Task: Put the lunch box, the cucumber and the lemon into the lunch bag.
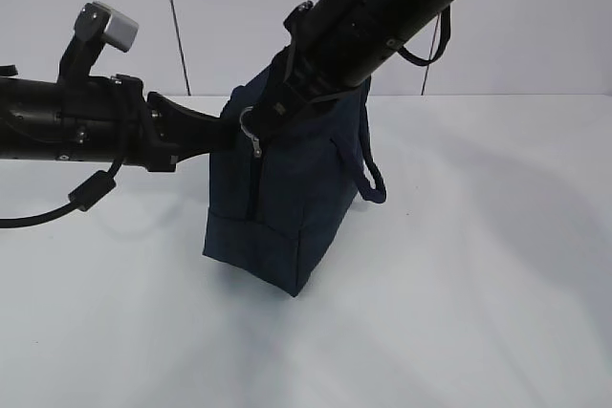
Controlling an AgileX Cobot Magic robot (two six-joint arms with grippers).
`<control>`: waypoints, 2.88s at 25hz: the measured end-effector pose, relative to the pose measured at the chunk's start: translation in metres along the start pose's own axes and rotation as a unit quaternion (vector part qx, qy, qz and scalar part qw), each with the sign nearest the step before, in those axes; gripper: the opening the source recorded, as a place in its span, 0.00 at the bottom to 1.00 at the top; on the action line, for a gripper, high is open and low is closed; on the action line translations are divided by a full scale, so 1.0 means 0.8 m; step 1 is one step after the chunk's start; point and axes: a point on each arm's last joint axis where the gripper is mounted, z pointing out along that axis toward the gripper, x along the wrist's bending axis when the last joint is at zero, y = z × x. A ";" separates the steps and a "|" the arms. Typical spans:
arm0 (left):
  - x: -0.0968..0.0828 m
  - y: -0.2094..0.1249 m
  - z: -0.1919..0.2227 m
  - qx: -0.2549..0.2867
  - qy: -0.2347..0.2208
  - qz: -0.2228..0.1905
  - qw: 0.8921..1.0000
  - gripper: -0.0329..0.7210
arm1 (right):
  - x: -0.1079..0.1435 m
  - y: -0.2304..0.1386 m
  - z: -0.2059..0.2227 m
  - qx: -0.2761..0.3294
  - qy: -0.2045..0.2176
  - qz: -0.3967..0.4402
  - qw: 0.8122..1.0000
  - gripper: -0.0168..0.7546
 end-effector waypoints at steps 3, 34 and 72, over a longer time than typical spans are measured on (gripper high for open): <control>0.000 0.000 0.000 0.000 0.000 -0.001 1.000 0.06 | 0.000 0.000 0.000 -0.002 0.000 0.001 1.000 0.05; -0.002 -0.001 0.000 -0.004 -0.010 -0.027 1.000 0.06 | -0.017 0.015 -0.009 -0.064 -0.078 0.003 0.995 0.05; -0.017 0.002 0.002 -0.017 -0.056 -0.030 0.998 0.06 | -0.039 0.002 -0.013 -0.096 -0.021 0.058 0.994 0.05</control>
